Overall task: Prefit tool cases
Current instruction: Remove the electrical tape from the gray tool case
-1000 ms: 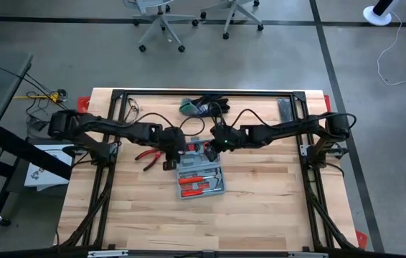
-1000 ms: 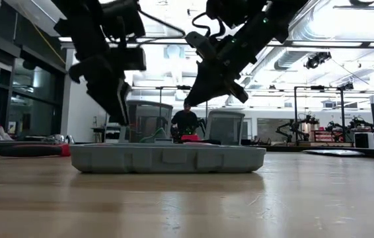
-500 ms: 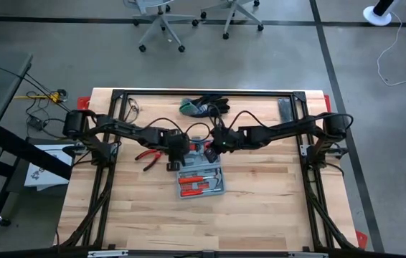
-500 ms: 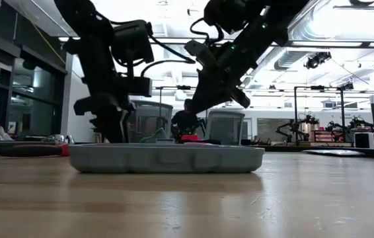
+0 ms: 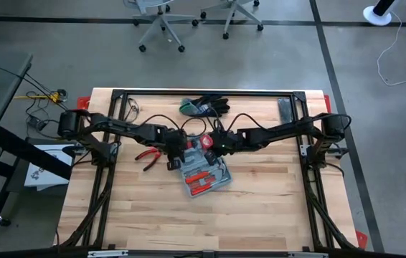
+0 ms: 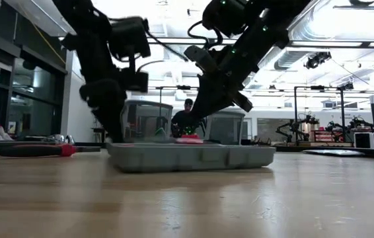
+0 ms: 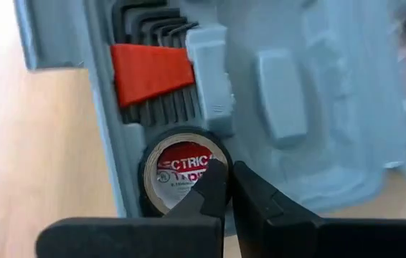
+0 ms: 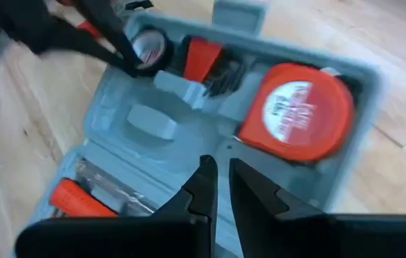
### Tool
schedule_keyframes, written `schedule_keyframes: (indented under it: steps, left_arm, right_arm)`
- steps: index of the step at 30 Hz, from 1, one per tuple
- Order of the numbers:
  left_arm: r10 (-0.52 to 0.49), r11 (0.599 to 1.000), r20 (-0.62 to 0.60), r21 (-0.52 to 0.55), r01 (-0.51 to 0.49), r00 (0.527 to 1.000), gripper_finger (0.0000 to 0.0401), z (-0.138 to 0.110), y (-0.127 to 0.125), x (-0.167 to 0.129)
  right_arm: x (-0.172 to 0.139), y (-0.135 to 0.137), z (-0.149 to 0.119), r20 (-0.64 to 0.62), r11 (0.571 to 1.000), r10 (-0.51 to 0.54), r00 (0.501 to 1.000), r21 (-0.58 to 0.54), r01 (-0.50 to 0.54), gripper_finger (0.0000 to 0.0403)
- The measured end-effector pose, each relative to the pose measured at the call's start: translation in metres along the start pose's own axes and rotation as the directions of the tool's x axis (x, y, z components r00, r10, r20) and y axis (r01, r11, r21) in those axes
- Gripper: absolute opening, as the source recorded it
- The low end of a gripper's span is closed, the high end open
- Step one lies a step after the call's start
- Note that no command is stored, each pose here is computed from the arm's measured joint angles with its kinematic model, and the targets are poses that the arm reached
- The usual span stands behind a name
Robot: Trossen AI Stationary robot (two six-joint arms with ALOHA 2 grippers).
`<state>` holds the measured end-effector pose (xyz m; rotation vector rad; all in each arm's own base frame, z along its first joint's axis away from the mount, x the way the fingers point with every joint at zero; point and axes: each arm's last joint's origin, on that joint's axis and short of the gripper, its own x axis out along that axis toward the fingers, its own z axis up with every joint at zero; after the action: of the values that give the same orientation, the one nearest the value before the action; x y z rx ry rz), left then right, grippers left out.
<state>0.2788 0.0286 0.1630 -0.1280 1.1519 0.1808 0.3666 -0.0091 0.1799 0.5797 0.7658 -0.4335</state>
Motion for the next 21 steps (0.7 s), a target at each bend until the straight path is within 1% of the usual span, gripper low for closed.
schedule_keyframes:
  steps: [2, 7, 9, 14, 18, 21]
  left_arm:
    - [-0.007, 1.000, 0.049, -0.016, 0.008, 0.999, 0.0001, 0.003, 0.000, -0.010]
    - [-0.010, 1.000, 0.118, -0.024, 0.013, 0.993, 0.0001, 0.006, 0.002, -0.027]
    - [0.003, 0.999, 0.111, -0.032, 0.001, 0.994, 0.0001, 0.004, 0.004, -0.032]
    - [0.085, 0.996, 0.055, -0.035, -0.083, 0.995, 0.0000, -0.004, 0.016, -0.040]
    - [0.105, 0.993, 0.064, -0.067, -0.101, 0.992, 0.0000, -0.004, 0.029, -0.046]
    - [0.122, 0.989, 0.068, -0.092, -0.116, 0.990, 0.0000, -0.005, 0.040, -0.050]
  right_arm:
    - [0.000, 0.002, -0.001, -0.002, 1.000, 0.004, 1.000, -0.005, -0.004, 0.0032]
    - [-0.001, 0.003, -0.002, -0.004, 1.000, 0.007, 1.000, -0.005, -0.007, 0.0032]
    - [0.000, 0.003, -0.002, -0.004, 1.000, 0.006, 1.000, -0.004, -0.006, 0.0032]
    - [-0.001, 0.004, -0.003, -0.005, 1.000, 0.007, 1.000, 0.007, -0.007, 0.0032]
    - [-0.001, 0.006, -0.005, -0.007, 1.000, 0.012, 1.000, 0.004, -0.012, 0.0032]
    - [-0.001, 0.008, -0.006, -0.007, 1.000, 0.014, 1.000, 0.023, -0.013, 0.0032]
